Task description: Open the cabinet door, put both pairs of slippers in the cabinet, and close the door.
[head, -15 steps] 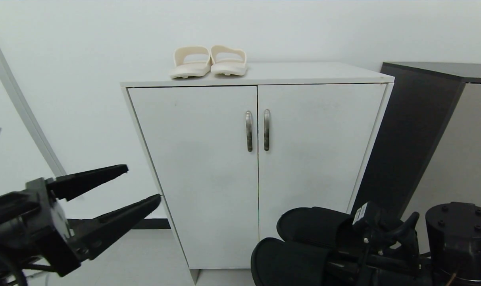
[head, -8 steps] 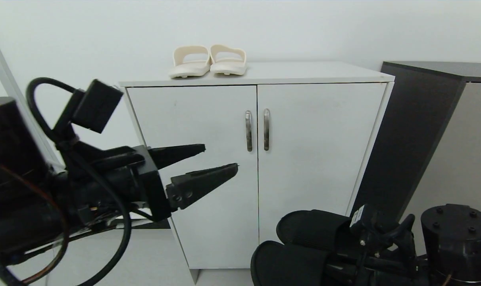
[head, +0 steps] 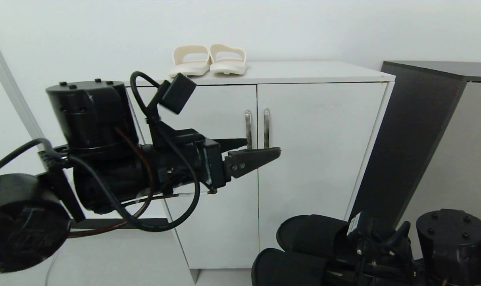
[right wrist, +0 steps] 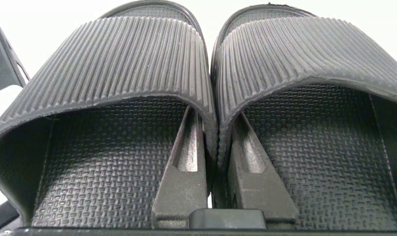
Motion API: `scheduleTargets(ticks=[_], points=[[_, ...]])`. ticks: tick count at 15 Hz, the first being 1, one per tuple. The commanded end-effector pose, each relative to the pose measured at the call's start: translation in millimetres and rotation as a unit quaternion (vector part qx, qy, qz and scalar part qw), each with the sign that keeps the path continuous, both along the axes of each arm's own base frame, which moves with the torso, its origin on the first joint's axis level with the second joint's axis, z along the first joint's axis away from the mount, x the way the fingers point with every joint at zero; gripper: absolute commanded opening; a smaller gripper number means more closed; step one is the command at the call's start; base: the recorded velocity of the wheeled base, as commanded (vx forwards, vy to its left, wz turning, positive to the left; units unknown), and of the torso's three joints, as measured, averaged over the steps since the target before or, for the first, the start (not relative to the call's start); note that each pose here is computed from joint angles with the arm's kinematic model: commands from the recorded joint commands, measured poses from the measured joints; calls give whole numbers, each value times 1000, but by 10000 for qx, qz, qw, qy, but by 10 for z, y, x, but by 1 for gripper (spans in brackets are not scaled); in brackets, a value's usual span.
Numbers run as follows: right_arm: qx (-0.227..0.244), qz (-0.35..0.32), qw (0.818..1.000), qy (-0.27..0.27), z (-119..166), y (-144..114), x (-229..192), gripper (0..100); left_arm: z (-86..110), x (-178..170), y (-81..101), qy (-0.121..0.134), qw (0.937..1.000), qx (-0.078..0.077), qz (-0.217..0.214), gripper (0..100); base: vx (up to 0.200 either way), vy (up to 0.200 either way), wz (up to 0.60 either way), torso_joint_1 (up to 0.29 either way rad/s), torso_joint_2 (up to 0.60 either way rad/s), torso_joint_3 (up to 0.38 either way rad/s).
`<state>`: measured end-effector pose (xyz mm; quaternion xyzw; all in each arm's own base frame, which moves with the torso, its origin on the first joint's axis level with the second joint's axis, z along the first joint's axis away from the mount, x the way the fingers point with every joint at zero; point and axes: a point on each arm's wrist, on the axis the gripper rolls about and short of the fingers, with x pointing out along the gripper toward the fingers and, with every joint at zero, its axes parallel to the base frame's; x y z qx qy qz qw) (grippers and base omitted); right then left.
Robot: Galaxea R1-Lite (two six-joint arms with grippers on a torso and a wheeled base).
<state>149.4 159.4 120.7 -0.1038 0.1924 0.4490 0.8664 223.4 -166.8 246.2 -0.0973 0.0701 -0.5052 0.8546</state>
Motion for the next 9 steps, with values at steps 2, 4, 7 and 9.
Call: scheduleTargets(ticks=[2, 4, 7, 9], points=[[-35, 4, 10000, 28, -21, 1, 1, 0, -29, 297, -267, 259, 9995, -112, -165, 100, 0, 0, 0, 0, 0, 0], [-39, 7, 10000, 22, -21, 1, 1, 0, -12, 398, -379, 305, 9990, -179, -256, 100, 0, 0, 0, 0, 0, 0], [-48, 10, 10000, 22, -24, 2, 2, 0, 34, 448, -474, 255, 9983, -244, -458, 100, 0, 0, 0, 0, 0, 0], [-60, 36, 10000, 5, -24, 0, -9, 0, 83, 521, -540, 221, 9958, -298, -836, 100, 0, 0, 0, 0, 0, 0]])
